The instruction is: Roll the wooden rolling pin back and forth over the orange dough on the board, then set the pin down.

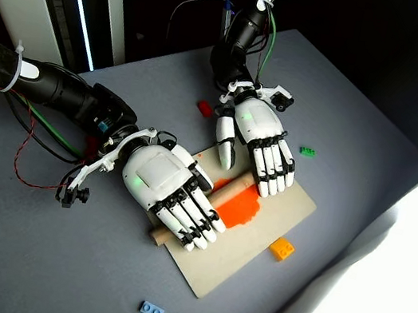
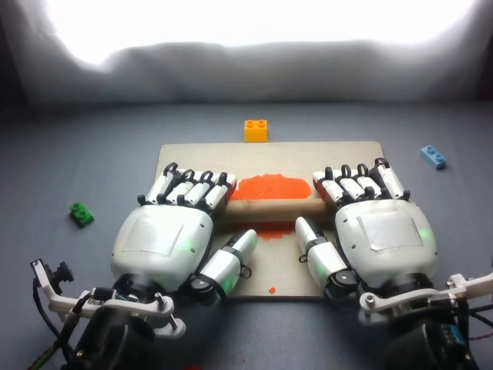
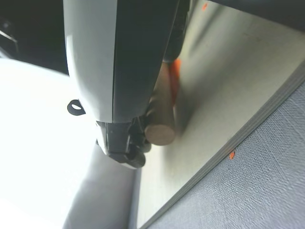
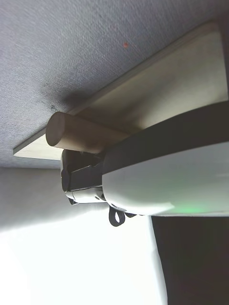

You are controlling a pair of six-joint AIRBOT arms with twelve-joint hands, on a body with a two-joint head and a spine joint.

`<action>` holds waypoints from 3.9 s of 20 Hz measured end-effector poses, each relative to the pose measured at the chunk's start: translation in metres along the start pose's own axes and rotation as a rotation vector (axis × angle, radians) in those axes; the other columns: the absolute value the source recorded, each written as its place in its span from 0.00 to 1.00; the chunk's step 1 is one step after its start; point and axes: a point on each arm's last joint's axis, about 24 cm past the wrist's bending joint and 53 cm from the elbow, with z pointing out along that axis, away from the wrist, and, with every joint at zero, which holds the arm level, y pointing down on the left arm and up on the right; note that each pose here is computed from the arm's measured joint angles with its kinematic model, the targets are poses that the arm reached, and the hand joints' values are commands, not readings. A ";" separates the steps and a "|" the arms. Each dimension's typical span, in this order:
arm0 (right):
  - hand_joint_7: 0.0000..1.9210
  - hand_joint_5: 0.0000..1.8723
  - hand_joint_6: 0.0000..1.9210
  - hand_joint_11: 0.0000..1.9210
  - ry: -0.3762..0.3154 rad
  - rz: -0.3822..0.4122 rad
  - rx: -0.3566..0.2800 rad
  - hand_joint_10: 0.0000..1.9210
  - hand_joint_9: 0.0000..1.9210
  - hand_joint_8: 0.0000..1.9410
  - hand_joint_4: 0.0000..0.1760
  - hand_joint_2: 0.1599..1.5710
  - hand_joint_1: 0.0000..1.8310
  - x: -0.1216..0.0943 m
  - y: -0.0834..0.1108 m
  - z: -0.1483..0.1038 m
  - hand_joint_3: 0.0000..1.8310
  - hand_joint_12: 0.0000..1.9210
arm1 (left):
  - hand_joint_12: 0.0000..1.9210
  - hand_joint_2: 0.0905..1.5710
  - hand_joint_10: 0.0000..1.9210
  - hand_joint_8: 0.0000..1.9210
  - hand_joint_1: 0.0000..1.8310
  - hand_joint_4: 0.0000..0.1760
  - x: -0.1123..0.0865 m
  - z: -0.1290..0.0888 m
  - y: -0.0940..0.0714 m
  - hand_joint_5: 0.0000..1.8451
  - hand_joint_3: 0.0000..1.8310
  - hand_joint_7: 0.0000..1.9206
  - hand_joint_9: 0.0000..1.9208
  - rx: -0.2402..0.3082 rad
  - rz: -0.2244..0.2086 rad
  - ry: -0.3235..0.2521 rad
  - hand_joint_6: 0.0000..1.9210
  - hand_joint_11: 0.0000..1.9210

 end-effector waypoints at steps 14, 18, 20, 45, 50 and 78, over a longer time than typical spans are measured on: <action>0.26 0.23 0.05 0.00 0.019 -0.014 0.000 0.06 0.20 0.00 0.00 0.97 0.00 0.005 0.002 -0.014 0.00 0.59 | 0.34 0.94 0.00 0.00 0.00 0.00 0.004 -0.016 0.001 0.18 0.00 0.20 0.16 0.004 -0.008 0.016 0.00 0.00; 0.27 0.22 0.04 0.00 0.021 -0.016 0.001 0.06 0.20 0.00 0.00 0.97 0.00 0.005 0.003 -0.017 0.00 0.55 | 0.34 0.94 0.00 0.00 0.00 0.00 0.004 -0.018 0.001 0.18 0.00 0.20 0.16 0.006 -0.008 0.020 0.00 0.00; 0.27 0.23 0.05 0.00 0.024 -0.015 0.003 0.06 0.20 0.00 0.00 0.97 0.00 0.006 0.004 -0.018 0.00 0.55 | 0.35 0.94 0.00 0.00 0.00 0.00 0.005 -0.019 0.001 0.19 0.00 0.20 0.17 0.003 -0.011 0.031 0.00 0.00; 0.27 0.23 0.05 0.00 0.040 -0.019 0.006 0.07 0.20 0.00 0.00 0.96 0.00 0.009 0.007 -0.029 0.00 0.60 | 0.35 0.95 0.00 0.00 0.00 0.00 0.004 -0.020 -0.001 0.18 0.00 0.19 0.16 0.017 -0.016 0.054 0.00 0.00; 0.26 0.23 0.05 0.00 0.040 -0.014 0.011 0.07 0.19 0.00 0.00 0.97 0.00 0.008 0.008 -0.027 0.00 0.54 | 0.35 0.95 0.00 0.00 0.00 0.00 0.003 -0.019 -0.002 0.17 0.00 0.18 0.16 0.019 -0.018 0.051 0.00 0.00; 0.26 0.22 0.04 0.00 0.006 0.035 -0.015 0.08 0.19 0.00 0.00 0.98 0.00 -0.010 0.035 -0.004 0.00 0.59 | 0.33 0.96 0.00 0.00 0.00 0.00 -0.069 0.035 -0.062 0.18 0.00 0.19 0.16 0.022 0.170 0.196 0.00 0.00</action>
